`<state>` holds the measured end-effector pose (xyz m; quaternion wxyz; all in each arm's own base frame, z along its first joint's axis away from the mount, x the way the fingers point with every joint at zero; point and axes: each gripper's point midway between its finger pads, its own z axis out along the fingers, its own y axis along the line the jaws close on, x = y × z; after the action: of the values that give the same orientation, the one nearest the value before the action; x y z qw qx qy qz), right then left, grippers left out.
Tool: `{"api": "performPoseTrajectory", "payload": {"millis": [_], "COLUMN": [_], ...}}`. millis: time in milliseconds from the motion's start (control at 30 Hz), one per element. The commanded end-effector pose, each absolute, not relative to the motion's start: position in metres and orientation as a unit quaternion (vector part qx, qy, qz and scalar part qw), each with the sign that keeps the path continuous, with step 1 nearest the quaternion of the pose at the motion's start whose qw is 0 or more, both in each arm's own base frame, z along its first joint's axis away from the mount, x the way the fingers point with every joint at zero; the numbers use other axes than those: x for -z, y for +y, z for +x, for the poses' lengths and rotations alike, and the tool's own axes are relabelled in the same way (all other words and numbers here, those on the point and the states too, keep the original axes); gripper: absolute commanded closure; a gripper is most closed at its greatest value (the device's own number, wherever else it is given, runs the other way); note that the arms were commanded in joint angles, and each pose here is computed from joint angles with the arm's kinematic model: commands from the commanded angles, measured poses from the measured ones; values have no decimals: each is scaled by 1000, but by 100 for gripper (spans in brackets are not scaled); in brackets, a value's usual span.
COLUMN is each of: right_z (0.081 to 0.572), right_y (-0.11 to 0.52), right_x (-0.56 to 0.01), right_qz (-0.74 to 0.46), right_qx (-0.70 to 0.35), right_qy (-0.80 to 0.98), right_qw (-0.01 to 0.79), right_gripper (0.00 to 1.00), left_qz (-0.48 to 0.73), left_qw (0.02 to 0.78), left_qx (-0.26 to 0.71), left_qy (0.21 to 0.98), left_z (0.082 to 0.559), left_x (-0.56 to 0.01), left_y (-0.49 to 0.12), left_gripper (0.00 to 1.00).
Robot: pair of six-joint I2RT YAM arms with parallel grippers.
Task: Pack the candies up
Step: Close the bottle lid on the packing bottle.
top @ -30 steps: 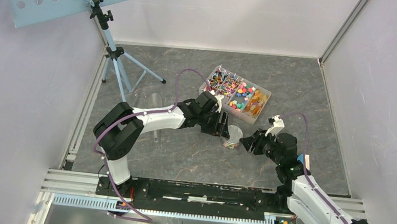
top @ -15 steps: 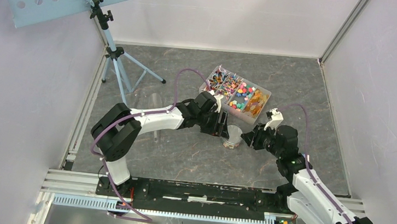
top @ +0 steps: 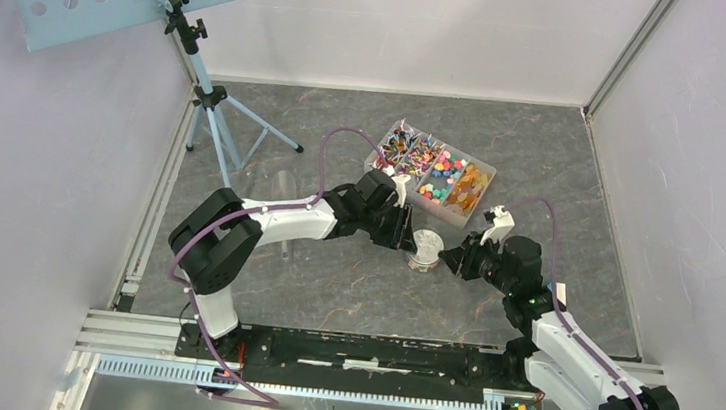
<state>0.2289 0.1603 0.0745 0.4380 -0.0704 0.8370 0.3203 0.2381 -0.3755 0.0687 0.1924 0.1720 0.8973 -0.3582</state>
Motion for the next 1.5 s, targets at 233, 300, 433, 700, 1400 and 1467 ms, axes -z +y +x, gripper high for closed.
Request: {"api": "performPoseTrajectory", "payload": {"millis": [233,300,433,700,1400,1467], "right_z": [224,231,243,252,208,210], "right_y": [155,156,156,156,141,143], "right_x": [-65,-77,-97,-92,-21,-26], "right_qz": [-75,-76,-77,-83,-40,-39], "right_qx": [-300,-298,-292,-280,-285,-290], "right_qy": [853,848,839,844,863,859], "right_qw": [420,432,452,450,416,420], "right_gripper": [72,69,62,69,80,80], "left_qz": [166,166,167,180,178,180], "left_qw": [154,155,166,176,173,179], "left_qx": [326,337,344,311,299,315], "left_qy": [918,914,909,916,921,915], "left_z": [222,223,228,237,237,242], "left_x": [-28,-35,-48,-44,-16,-31], "left_y": [-358,-362,-367,-362,-357,-365], "left_gripper": [58,57,56,59,71,68]}}
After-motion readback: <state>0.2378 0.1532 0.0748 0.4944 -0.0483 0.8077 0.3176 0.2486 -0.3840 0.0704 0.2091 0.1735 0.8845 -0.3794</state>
